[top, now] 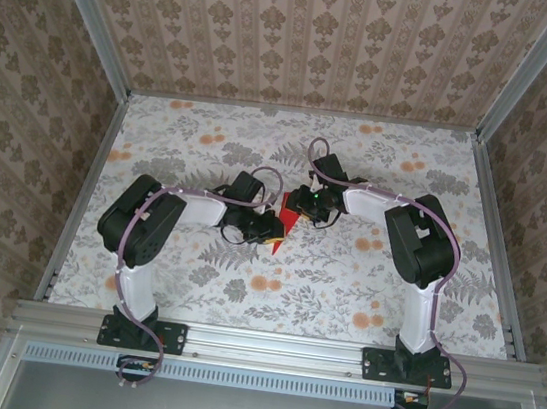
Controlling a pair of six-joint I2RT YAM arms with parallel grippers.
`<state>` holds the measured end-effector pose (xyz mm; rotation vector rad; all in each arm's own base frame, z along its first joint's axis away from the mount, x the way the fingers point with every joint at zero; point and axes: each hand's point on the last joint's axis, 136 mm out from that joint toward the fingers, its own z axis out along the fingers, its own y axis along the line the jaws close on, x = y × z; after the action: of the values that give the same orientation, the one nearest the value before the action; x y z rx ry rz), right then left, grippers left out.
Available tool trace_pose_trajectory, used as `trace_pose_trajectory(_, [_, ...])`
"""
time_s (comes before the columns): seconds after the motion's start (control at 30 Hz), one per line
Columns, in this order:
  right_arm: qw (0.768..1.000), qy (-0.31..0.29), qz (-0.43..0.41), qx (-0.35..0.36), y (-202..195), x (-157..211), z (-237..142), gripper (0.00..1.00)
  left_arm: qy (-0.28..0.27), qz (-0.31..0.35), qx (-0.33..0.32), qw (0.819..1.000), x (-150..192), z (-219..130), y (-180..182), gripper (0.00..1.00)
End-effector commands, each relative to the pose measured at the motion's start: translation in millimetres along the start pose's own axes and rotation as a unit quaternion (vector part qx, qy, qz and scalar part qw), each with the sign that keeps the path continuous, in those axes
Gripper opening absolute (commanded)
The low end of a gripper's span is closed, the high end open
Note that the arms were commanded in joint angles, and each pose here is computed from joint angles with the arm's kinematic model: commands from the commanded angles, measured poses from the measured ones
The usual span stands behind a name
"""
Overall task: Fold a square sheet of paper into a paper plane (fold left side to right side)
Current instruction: Fold the wing for the fifth time at the center of the table.
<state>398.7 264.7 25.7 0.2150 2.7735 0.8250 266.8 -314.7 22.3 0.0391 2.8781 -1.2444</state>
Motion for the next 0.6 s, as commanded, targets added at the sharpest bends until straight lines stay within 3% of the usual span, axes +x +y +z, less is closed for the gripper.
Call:
trace_pose_trajectory(0.0, [1.000, 0.002, 0.002, 0.019, -11.2, 4.2, -3.2, 0.45, 0.033, -0.026, -0.076, 0.996, 23.5, 2.5, 34.7, 0.15])
trace_pose_trajectory(0.23, [0.996, -0.056, -0.035, -0.051, 25.8, -15.7, -43.7, 0.44, 0.038, -0.029, -0.102, 0.994, 29.6, 4.7, 45.8, 0.11])
trace_pose_trajectory(0.57, [0.995, -0.011, -0.049, -0.089, 33.0, 26.1, -32.8, 0.28, 0.038, -0.026, -0.109, 0.993, 31.5, 5.0, 49.0, 0.09])
